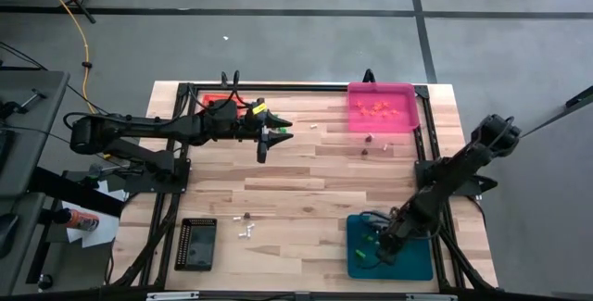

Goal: Sort Halloween decoration
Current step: Put the bottom right green skeleton toy into the blue bin

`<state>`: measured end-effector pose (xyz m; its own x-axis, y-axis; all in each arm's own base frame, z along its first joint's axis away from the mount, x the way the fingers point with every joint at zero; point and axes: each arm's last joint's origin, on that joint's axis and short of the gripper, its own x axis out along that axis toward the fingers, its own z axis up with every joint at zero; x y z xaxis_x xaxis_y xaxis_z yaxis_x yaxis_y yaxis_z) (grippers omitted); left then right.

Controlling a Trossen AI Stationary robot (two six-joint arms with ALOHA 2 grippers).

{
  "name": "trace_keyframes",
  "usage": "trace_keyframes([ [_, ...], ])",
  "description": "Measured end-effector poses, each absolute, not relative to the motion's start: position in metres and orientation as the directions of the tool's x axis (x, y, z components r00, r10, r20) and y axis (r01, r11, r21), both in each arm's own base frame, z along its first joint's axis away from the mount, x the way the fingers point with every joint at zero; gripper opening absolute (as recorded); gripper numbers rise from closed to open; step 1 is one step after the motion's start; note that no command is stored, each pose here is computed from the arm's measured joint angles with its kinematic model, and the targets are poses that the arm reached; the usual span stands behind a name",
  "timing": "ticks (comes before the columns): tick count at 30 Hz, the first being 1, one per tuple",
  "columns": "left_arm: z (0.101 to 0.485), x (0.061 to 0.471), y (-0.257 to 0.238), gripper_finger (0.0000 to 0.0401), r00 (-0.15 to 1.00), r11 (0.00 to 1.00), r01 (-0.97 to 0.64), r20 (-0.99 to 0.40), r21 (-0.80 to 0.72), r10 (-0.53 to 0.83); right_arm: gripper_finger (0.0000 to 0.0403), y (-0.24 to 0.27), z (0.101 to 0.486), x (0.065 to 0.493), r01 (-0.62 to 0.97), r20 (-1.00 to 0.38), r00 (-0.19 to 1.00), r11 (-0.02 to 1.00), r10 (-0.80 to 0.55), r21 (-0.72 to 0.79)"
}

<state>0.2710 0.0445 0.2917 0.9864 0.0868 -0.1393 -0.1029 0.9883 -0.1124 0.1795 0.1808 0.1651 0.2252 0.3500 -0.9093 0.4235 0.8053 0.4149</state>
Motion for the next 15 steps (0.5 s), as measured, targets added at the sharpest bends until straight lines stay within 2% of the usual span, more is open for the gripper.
trace_keyframes([
  [7, 0.292, 0.271, 0.045, 0.0156, 0.985, 0.984, -0.118, -0.140, -0.135, 0.099, 0.0002, 0.194, 0.161, 0.193, 0.291, -0.956, 0.154, 0.914, 0.248, 0.284],
  [11, 0.291, 0.271, 0.045, 0.0156, 0.984, 0.983, -0.124, -0.142, -0.134, 0.104, 0.0003, 0.200, 0.156, 0.199, 0.290, -0.965, 0.123, 0.922, 0.232, 0.258],
  [15, 0.291, 0.271, 0.045, 0.0156, 0.984, 0.983, -0.124, -0.143, -0.134, 0.105, 0.0025, 0.204, 0.152, 0.203, 0.289, -0.962, 0.127, 0.919, 0.242, 0.269],
])
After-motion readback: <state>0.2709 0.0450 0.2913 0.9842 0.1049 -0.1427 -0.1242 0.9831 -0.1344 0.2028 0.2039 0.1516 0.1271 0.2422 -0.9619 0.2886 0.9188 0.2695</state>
